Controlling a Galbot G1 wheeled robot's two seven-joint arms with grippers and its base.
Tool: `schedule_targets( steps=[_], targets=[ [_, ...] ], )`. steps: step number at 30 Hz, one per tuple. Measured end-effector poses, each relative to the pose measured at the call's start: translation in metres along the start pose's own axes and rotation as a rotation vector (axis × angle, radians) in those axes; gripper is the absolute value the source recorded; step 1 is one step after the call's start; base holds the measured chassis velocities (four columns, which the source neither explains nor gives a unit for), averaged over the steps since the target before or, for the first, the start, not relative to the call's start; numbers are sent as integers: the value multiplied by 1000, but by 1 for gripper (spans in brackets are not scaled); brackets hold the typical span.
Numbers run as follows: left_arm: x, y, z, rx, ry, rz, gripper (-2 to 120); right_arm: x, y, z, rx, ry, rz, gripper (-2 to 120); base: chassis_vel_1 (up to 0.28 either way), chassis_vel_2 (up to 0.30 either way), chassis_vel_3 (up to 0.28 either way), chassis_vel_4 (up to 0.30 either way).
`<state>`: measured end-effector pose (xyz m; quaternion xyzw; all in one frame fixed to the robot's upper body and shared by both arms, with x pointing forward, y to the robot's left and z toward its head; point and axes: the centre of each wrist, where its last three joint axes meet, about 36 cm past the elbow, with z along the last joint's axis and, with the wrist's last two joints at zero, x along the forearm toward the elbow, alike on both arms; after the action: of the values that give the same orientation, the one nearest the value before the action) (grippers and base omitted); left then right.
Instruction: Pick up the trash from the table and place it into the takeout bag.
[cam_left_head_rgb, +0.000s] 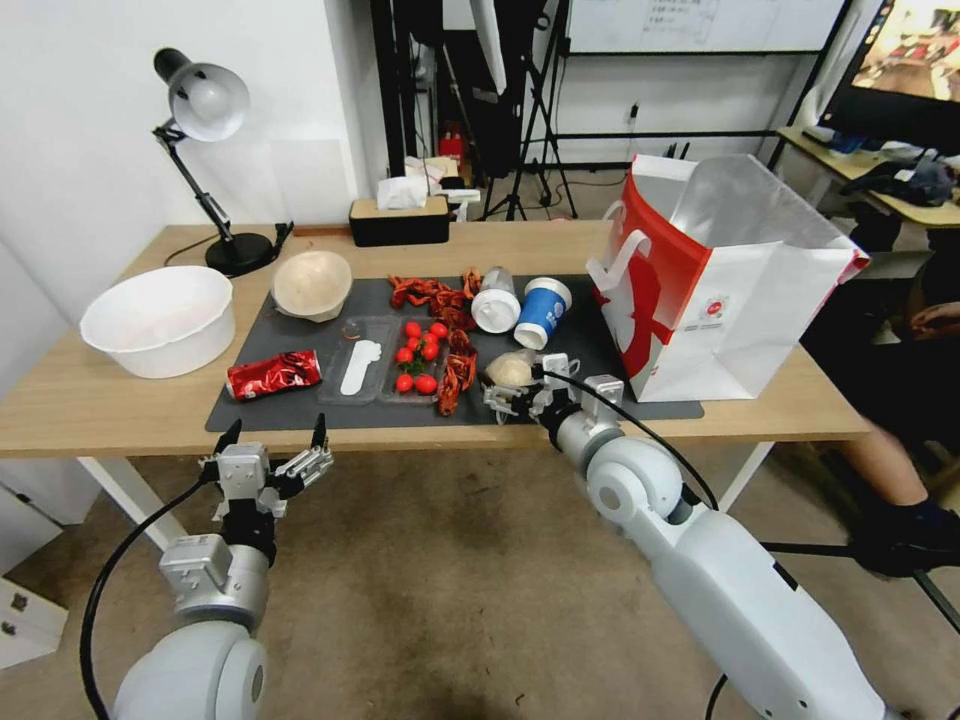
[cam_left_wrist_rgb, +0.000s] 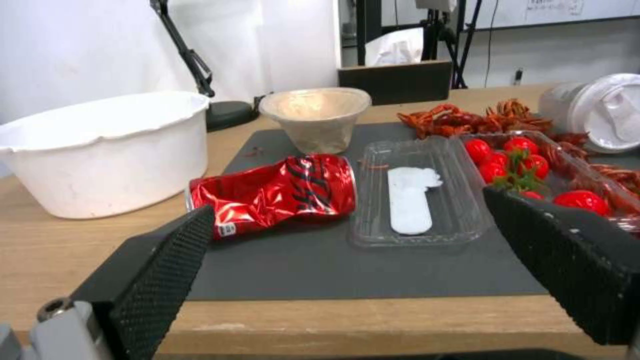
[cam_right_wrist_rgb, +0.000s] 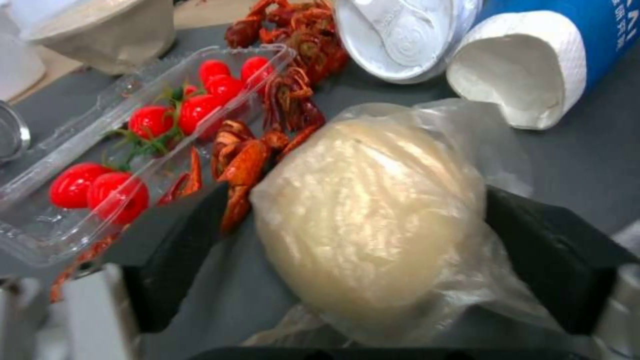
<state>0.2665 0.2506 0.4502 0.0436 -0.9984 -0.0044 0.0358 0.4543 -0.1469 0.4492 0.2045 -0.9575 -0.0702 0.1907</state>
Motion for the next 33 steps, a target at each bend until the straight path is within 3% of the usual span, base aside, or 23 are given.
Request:
schedule_targets(
  steps=[3,17,23,30,31,33],
  targets=[
    [0,0,0,-1,-4,-2,100,0,1,0,4,9,7,84,0,0,0,0],
    [-2,0,6,0,-2,-3,100,3,0,2,9,27,30,30,0,0,0,0],
    [-3,0,8,0,-1,-2,100,5,-1,1,11,27,37,14,0,0,0,0],
    [-4,0,9,-2,0,-2,100,14,1,-4,1,8,26,7,0,0,0,0],
    [-4,0,9,-3,0,-2,100,21,3,-11,-6,-15,12,7,0,0,0,0],
    [-4,1,9,-7,0,-4,100,64,3,-52,-38,-177,-95,7,0,0,0,0]
  ],
)
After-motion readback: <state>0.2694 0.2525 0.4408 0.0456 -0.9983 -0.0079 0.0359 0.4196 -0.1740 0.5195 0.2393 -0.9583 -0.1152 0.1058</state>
